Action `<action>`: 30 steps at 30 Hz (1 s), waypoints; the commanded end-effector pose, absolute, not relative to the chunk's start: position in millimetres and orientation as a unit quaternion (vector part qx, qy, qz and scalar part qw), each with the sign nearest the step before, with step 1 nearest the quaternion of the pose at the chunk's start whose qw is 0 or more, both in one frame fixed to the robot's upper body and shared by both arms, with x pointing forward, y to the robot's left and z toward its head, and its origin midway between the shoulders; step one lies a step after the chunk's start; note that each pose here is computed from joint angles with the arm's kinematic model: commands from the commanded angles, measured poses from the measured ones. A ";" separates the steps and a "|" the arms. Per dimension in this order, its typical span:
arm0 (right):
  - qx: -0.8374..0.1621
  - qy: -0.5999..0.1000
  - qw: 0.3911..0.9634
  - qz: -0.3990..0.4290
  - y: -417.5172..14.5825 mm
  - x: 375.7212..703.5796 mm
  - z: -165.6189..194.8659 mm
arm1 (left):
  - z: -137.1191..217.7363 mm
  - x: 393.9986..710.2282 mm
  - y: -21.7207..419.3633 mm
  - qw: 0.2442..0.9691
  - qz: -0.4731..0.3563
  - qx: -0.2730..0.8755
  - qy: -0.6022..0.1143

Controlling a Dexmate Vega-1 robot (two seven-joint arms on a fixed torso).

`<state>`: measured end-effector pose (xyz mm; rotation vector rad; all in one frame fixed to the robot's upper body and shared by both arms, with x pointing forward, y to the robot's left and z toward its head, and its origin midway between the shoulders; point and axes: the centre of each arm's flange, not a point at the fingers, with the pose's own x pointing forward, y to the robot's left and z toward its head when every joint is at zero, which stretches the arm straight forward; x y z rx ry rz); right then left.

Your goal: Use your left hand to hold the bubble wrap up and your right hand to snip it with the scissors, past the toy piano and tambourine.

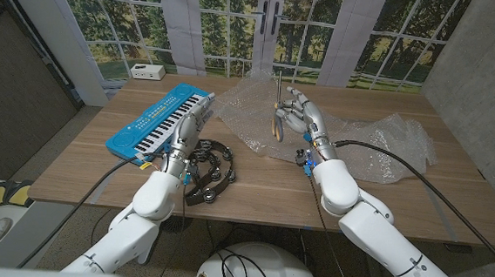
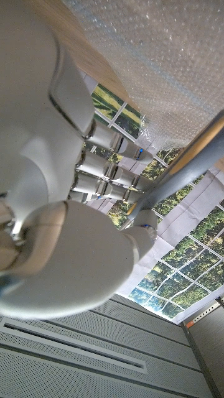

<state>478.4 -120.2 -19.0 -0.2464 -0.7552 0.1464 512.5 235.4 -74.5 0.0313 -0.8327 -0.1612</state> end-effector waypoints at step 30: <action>-0.111 -0.382 0.914 0.083 -110.2 468.3 -14.1 | -65.6 508.2 212.6 0.895 -0.136 0.140 -0.402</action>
